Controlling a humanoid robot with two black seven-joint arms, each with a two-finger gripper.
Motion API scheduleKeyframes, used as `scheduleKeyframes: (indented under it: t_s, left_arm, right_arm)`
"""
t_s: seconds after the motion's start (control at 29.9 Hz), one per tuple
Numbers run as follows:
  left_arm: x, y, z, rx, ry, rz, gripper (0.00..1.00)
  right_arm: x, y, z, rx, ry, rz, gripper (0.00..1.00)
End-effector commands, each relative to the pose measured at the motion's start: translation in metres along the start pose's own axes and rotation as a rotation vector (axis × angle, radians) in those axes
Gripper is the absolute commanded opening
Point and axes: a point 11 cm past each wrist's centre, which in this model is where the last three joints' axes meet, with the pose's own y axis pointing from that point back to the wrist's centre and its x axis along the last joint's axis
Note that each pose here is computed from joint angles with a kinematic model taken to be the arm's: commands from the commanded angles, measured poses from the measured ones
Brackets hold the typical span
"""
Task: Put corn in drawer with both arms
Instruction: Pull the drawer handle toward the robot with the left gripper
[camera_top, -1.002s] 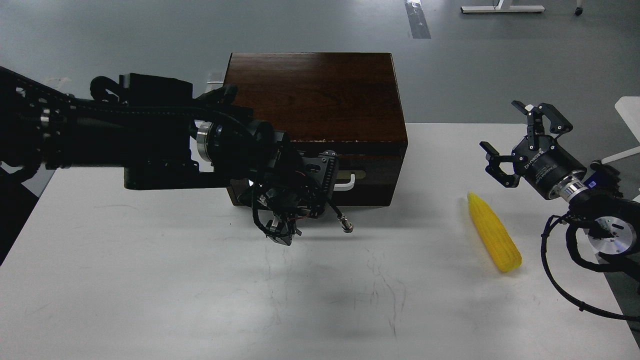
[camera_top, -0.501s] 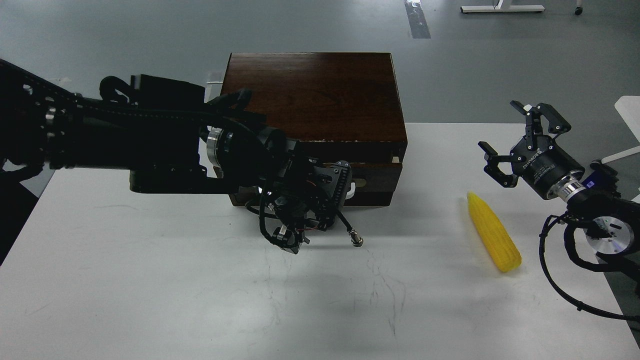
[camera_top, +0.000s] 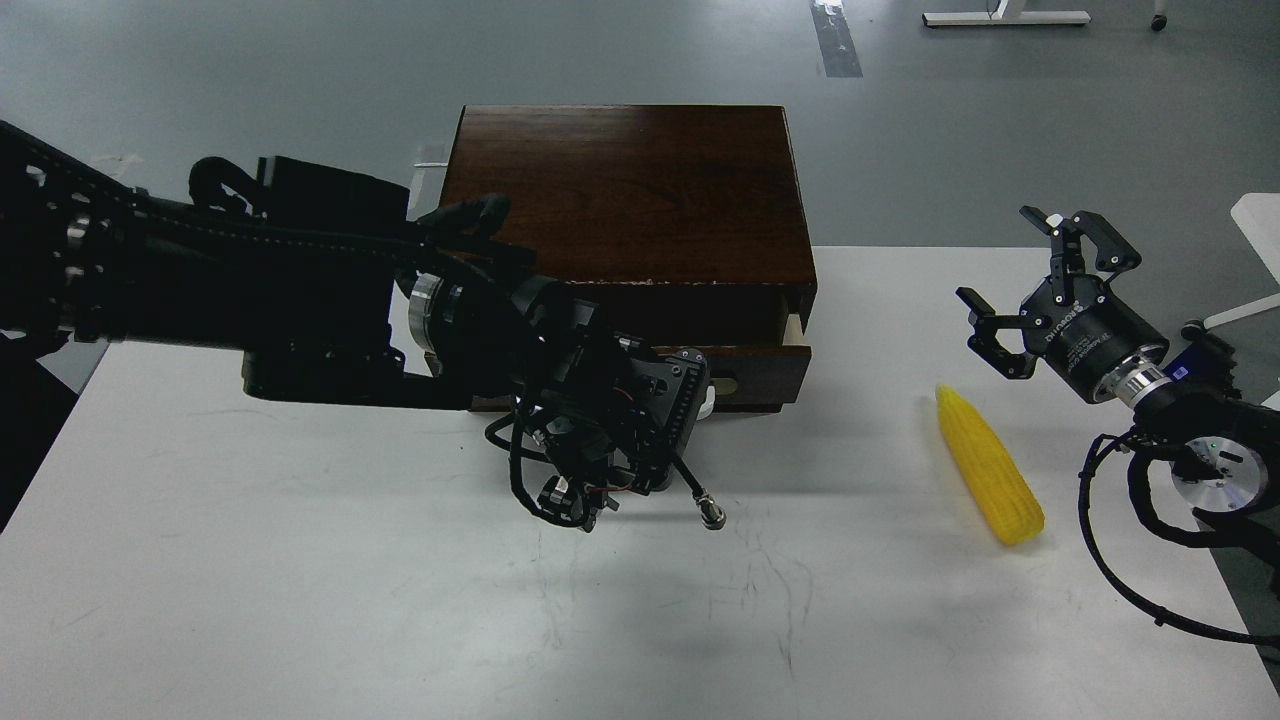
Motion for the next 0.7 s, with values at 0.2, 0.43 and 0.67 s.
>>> scheduleKeyframes:
  t_s: [0.2,0.43,0.67]
  left_arm:
    - [-0.0008,0.0013,0.0050,-0.012,0.001,0.007,0.97]
    - [-0.0018,0.0037,0.0098,-0.021,0.001,0.015,0.97]
    - [-0.0020,0.0030,0.0112,-0.025,0.002,0.017,0.97]
  right_arm:
    - [0.0000,-0.0001,-0.0004,0.001,0.000,0.000,1.00]
    - [0.0001,0.0000,0.0000,0.000,0.000,0.000,1.00]
    - [-0.0001,0.0001,0.0011,-0.001,-0.002,0.000,1.00]
